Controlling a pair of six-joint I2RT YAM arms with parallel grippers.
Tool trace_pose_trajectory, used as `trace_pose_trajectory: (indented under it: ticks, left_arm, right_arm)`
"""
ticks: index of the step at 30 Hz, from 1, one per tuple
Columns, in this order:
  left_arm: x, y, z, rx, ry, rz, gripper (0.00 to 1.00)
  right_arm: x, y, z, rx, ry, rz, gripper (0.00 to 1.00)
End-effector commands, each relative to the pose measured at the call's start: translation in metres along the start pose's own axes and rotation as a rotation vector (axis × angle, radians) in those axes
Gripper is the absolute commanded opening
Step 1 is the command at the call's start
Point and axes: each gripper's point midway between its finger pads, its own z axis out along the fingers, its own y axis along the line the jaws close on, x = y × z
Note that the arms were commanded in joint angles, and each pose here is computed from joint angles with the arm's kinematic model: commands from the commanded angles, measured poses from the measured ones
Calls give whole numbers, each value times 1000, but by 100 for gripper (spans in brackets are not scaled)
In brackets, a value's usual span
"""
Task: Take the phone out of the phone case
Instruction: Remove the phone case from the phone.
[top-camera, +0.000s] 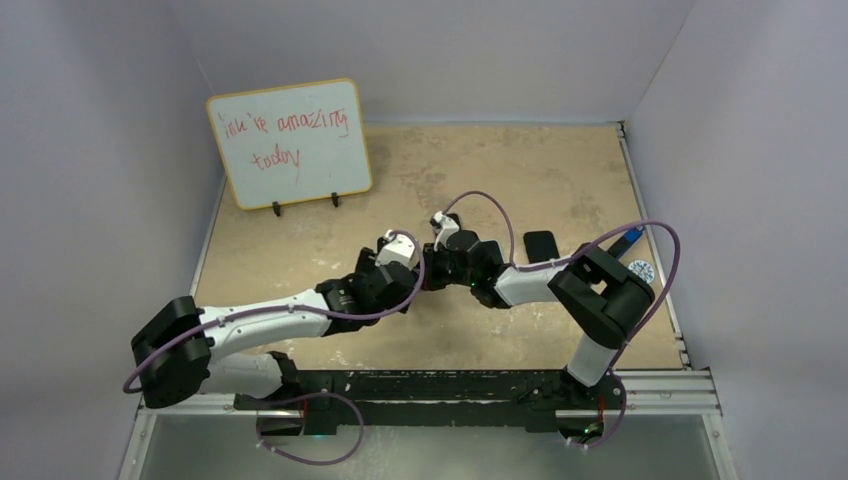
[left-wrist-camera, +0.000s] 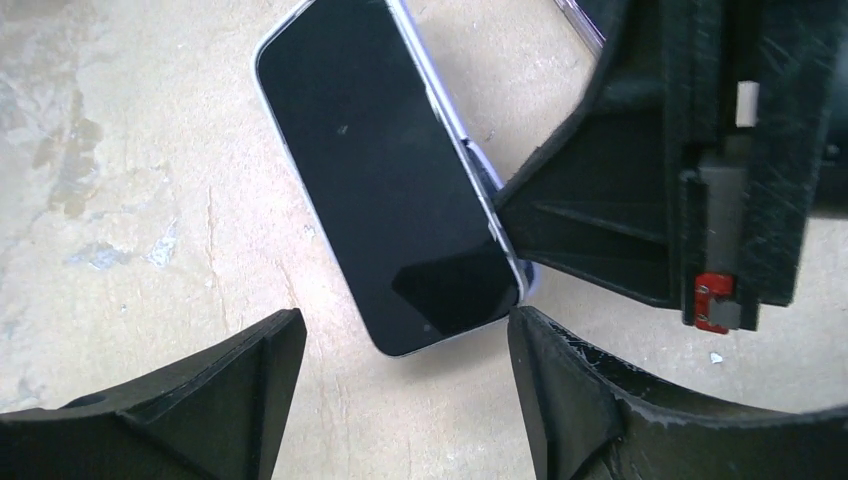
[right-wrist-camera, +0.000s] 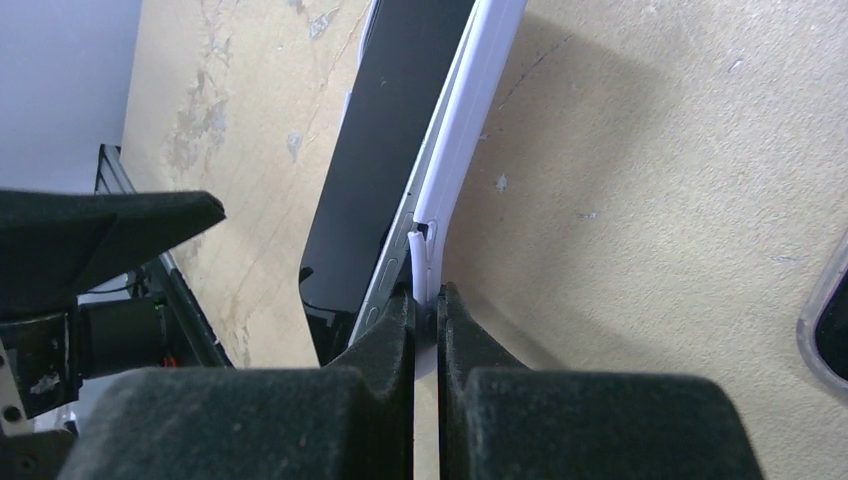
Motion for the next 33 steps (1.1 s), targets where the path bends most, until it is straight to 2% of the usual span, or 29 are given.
trace_pose_trajectory:
  ticks: [1,7,11,19,28,33]
  left_arm:
    - [-16,-1,-4,-95,-67,98,75]
    - [-14,-16,5,-72,-81,192,66]
    - [-16,-20,7,-66,-105,204,62]
    - [-22,-9,13,-155,-127,265,48]
    - [-25,-4,14,-259,-140,299,45]
    - [-26,3,14,-323,-136,291,34]
  right_arm:
    - [-36,41,-4,-110,-55,31,0]
    - [-31,46,-2,-150,-21,75,0]
    - [-30,48,-2,-161,-18,85,0]
    - [-25,54,1,-203,8,112,0]
    - [-22,64,0,-265,39,152,0]
    - [-24,71,-2,-305,35,161,0]
